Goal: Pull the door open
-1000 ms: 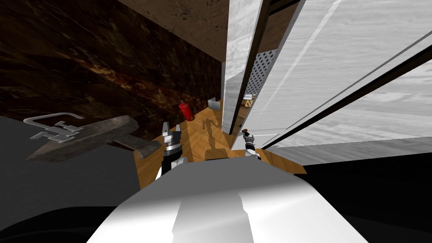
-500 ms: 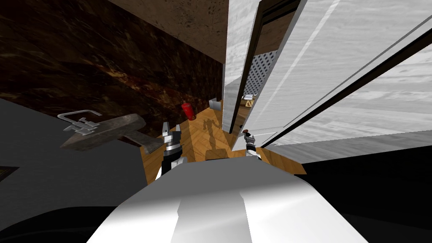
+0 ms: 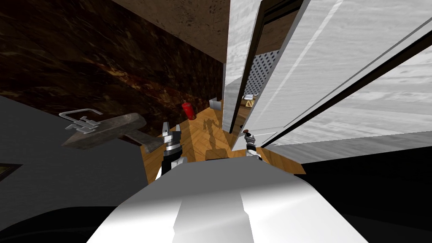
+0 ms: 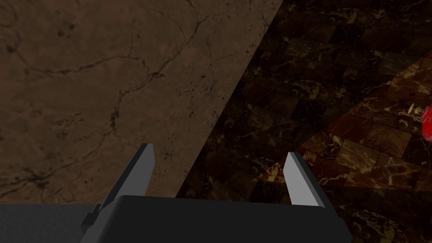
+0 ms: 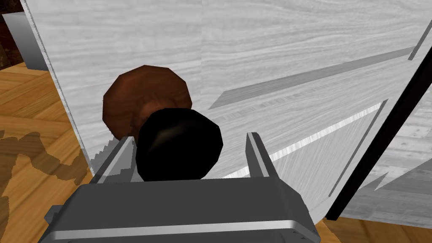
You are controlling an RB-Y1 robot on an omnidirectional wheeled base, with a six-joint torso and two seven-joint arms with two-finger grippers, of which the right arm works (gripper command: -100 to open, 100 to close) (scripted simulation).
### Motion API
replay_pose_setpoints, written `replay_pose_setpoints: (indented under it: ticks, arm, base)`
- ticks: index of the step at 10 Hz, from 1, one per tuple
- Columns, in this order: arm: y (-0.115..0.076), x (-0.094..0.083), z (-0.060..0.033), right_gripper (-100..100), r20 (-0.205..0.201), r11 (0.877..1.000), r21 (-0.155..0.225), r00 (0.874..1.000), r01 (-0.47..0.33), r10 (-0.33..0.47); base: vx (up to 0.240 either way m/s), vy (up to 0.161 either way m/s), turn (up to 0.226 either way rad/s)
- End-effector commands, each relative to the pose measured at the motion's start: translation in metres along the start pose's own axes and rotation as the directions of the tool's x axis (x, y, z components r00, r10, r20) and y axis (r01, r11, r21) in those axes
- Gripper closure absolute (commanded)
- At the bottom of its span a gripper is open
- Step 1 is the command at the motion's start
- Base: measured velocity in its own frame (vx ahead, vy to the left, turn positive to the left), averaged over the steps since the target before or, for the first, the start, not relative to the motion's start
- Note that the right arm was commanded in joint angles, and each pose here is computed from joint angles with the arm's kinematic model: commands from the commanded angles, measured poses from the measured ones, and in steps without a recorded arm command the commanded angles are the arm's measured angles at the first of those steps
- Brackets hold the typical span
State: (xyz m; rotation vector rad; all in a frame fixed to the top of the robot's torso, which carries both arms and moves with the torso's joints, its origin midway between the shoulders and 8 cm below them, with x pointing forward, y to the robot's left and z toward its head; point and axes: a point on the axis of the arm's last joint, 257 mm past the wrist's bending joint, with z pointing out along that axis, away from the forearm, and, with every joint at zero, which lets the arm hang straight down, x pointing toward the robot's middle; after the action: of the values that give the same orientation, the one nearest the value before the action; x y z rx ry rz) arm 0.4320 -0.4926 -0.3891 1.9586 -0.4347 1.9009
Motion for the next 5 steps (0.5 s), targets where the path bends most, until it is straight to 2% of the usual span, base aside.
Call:
replay_pose_setpoints:
  ticks: [1, 2, 5]
  arm:
    - [0.016, 0.015, 0.0063, 100, -0.038, 1.000, -0.021, 0.999, 0.016, -0.017]
    - [0.012, 0.003, 0.0010, 100, -0.010, 1.000, -0.015, 1.000, 0.004, -0.004]
    - [0.016, 0.015, 0.0061, 100, -0.036, 1.000, -0.020, 0.999, 0.015, -0.016]
  base:
    - [0.011, -0.006, 0.014]
    - [0.007, -0.005, 0.006]
    - [0.001, 0.001, -0.005]
